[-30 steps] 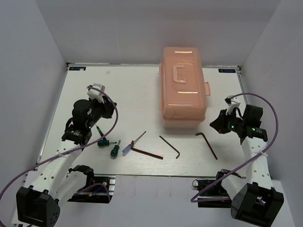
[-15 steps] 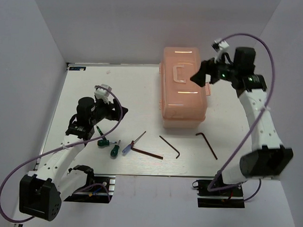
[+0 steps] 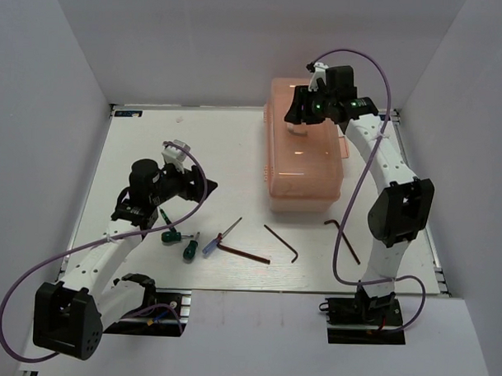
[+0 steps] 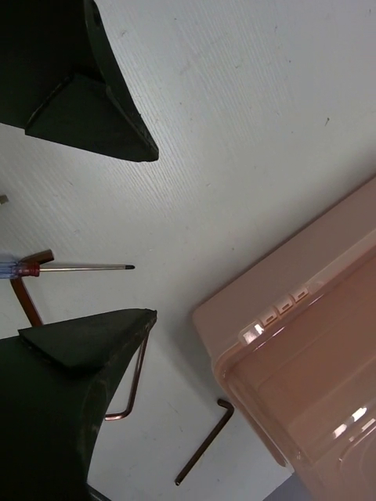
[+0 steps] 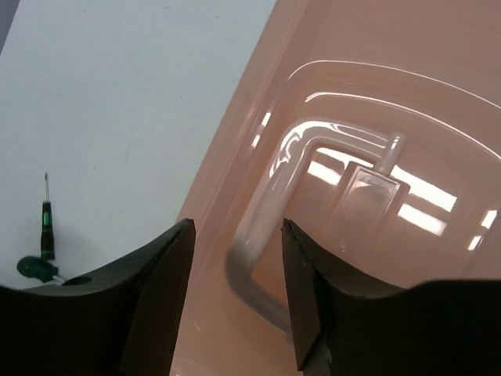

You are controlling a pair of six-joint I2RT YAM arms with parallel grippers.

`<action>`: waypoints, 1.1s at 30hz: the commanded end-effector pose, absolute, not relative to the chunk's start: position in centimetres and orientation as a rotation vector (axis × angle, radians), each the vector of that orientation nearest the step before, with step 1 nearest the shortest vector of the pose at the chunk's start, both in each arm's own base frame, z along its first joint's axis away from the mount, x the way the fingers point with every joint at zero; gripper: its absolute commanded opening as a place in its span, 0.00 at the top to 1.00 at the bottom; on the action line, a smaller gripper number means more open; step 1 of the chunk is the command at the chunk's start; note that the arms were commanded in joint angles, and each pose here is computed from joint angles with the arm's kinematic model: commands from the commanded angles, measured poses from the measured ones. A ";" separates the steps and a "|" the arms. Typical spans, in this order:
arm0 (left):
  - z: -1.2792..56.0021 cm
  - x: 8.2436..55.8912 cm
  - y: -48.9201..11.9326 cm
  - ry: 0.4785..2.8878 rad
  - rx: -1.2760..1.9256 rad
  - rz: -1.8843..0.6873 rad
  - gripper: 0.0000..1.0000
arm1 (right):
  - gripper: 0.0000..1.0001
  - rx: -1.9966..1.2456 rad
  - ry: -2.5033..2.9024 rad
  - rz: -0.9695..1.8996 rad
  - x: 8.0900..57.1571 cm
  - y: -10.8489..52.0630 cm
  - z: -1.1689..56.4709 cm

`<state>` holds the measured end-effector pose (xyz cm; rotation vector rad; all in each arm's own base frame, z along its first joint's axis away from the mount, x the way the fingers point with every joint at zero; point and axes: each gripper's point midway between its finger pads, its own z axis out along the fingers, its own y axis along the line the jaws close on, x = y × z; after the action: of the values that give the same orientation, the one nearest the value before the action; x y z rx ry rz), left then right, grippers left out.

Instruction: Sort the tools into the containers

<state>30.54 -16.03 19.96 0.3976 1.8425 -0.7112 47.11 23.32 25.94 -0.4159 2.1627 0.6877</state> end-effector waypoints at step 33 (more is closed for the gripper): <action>27.9 38.1 -25.1 1.567 0.468 -1.129 0.15 | 0.61 -0.008 2.270 0.866 47.1 26.8 25.0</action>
<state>37.46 -23.81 23.78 0.4106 1.6840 -1.1035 48.55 24.18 23.80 0.0340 2.2726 0.6977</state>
